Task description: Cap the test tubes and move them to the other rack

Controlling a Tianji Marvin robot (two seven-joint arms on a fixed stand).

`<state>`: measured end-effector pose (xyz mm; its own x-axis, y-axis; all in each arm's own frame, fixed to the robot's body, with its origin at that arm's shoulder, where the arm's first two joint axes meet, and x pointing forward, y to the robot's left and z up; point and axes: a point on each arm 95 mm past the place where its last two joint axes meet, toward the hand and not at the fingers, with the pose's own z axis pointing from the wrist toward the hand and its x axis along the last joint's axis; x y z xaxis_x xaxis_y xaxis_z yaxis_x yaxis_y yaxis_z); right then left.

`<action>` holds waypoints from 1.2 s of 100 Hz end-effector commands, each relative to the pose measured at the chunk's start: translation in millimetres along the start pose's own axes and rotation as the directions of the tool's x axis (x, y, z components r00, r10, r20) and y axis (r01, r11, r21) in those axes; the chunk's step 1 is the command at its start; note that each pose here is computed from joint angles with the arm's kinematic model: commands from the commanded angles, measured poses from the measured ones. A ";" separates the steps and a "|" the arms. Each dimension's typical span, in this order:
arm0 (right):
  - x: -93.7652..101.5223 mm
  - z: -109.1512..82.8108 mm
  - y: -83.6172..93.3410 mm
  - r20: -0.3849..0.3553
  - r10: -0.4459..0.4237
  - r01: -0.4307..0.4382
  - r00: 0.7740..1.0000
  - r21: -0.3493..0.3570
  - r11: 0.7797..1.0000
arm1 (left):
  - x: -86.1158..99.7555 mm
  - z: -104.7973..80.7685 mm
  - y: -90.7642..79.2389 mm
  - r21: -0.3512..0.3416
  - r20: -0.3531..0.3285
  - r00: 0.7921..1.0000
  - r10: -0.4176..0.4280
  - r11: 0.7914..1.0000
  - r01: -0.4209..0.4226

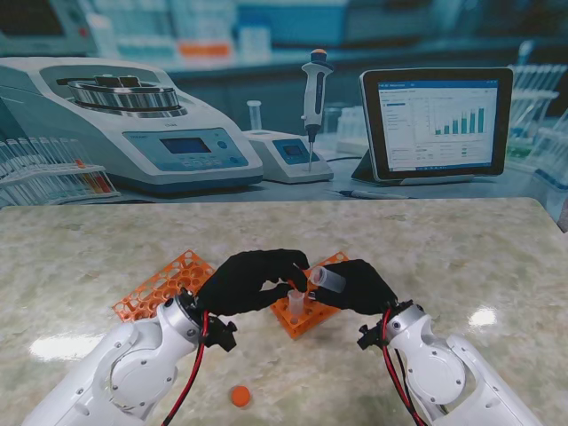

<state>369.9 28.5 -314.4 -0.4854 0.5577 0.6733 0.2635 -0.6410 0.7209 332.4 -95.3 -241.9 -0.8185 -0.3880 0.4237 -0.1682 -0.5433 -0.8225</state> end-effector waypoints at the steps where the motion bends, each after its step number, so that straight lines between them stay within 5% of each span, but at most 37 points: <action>1: -0.6 -1.0 -3.2 0.007 0.009 -0.009 1.000 0.005 1.000 | 5.5 0.2 1.5 -0.004 -0.015 1.000 -0.005 1.000 0.005; 120: -1.5 -1.6 -3.7 0.001 0.010 -0.010 1.000 0.008 1.000 | 0.7 17.7 17.6 -0.021 0.006 0.997 -0.072 0.997 0.072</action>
<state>370.7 27.5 -315.4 -0.4859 0.5563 0.6742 0.2650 -0.6413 0.7201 337.3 -116.1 -248.7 -0.8047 -0.3533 0.4771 -0.2340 -0.5499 -0.8018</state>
